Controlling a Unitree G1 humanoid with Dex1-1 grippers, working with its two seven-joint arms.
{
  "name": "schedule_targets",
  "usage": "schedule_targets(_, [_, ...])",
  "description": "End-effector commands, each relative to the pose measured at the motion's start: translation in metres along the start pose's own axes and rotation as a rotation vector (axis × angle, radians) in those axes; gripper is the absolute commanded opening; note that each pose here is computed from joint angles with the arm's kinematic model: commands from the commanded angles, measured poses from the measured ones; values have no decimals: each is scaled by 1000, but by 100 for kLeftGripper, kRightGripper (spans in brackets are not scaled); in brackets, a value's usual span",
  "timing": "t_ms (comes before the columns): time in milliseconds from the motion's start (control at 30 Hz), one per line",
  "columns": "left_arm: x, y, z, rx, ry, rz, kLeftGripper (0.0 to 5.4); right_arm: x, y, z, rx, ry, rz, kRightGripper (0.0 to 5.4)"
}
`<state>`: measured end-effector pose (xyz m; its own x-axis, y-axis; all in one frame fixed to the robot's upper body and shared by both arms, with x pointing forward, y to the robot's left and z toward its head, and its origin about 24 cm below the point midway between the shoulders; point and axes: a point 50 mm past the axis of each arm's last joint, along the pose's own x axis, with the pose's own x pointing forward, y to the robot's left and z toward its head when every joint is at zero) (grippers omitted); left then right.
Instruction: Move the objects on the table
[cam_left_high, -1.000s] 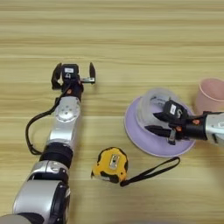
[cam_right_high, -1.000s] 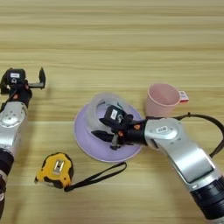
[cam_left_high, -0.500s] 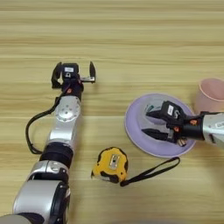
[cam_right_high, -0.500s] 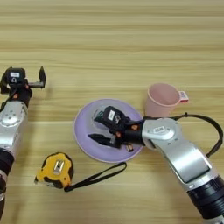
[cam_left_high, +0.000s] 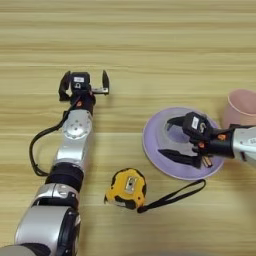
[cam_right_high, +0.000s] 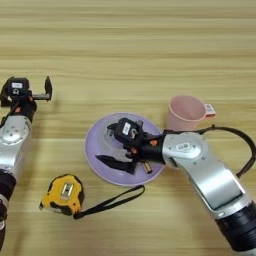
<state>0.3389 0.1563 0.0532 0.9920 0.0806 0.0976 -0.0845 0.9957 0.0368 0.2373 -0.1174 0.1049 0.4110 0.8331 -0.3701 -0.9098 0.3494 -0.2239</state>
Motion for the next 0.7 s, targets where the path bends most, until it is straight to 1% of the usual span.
schedule_targets(33, [-1,-2,-1,12,9,-6,540,-3,-4,9,2,-34,-37,478])
schedule_targets(133, [-1,-2,-1,12,9,-6,540,-5,-6,13,8,-60,-62,506])
schedule_targets(233, [-1,-2,-1,12,9,-6,540,-8,-9,20,12,-105,-97,535])
schedule_targets(500, [-1,-2,-1,13,9,-6,540,-19,-23,34,26,-215,-222,535])
schedule_targets(700, [-1,-2,-1,12,9,-6,540,-33,-40,39,9,-283,-383,535])
